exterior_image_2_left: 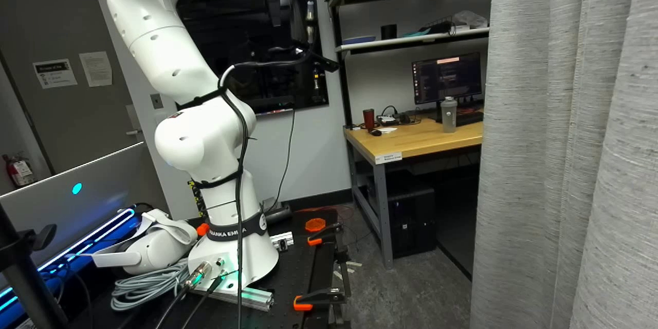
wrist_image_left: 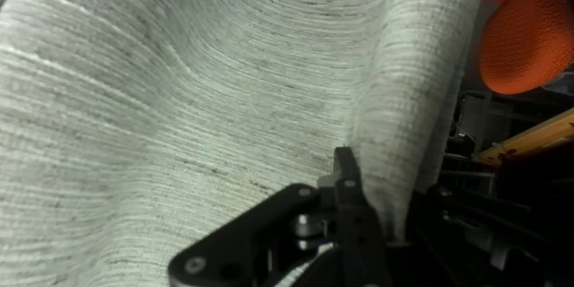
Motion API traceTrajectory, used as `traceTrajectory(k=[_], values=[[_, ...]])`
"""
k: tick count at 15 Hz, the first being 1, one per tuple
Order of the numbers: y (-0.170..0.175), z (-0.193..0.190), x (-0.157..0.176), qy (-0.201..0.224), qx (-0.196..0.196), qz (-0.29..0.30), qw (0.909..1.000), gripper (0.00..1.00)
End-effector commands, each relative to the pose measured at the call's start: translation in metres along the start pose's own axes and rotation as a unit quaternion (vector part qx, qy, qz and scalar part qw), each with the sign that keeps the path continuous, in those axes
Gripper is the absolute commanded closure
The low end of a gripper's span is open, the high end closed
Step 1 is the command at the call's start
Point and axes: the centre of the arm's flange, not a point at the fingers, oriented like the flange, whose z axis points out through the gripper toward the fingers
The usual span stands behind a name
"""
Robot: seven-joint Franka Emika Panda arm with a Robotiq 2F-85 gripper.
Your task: Pull the curtain to the left
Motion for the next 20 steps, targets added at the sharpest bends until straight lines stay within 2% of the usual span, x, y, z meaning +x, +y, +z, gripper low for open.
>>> traceTrajectory(k=[1,20], values=[[-0.0051,0.0004,0.0097,0.002,-0.009,0.006,0.9999,1.00],[-0.0020,0.0003,0.0002,0.000,-0.003,0.010,1.0000,0.98]])
